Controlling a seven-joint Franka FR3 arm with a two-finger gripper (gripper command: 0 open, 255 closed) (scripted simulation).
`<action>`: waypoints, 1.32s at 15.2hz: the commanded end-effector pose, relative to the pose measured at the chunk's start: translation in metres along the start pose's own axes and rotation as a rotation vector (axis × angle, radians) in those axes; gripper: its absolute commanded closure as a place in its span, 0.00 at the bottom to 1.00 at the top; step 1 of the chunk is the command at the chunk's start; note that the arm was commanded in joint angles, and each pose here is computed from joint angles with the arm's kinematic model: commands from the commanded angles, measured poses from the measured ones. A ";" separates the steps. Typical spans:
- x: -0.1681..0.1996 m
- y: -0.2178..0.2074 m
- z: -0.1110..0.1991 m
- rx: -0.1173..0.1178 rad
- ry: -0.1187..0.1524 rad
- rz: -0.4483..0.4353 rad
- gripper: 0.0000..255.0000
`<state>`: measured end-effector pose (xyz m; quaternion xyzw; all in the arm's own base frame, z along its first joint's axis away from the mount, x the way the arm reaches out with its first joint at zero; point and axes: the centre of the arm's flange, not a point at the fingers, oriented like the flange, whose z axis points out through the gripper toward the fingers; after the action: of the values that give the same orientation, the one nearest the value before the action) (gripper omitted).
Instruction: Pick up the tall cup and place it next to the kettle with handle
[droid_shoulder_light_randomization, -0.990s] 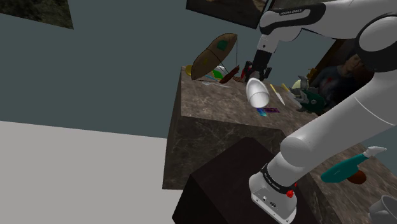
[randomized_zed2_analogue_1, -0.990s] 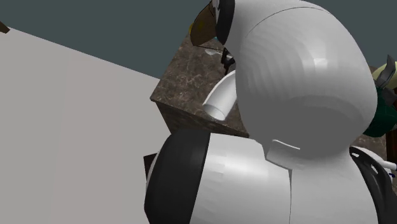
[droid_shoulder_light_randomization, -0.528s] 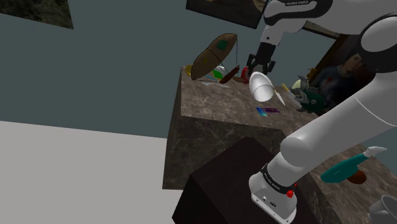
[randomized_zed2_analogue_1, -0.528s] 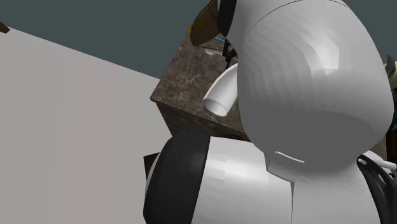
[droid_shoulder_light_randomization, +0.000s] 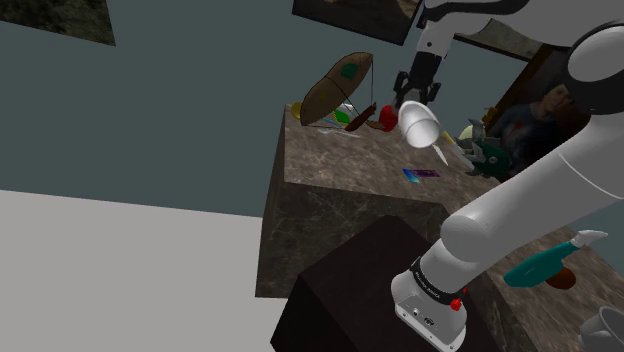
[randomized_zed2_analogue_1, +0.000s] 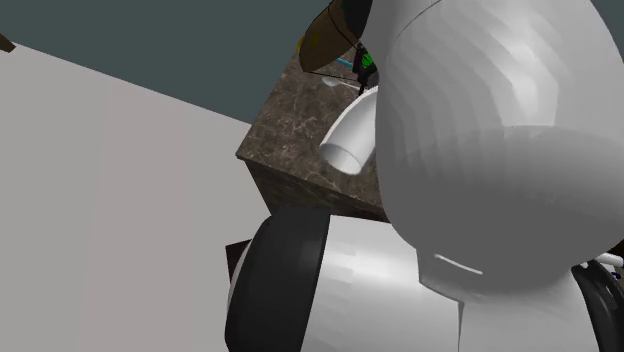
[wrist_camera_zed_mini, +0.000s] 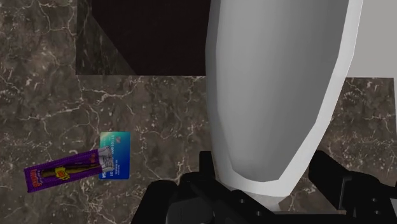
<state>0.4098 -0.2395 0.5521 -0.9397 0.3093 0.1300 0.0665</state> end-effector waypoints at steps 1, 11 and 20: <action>-0.003 -0.001 -0.010 0.000 0.000 0.000 1.00; -0.022 0.089 -0.023 0.000 0.000 0.000 1.00; -0.040 0.207 -0.023 0.000 0.000 0.000 1.00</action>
<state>0.2693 -0.3774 0.5760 -0.9394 0.3100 0.1303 0.0667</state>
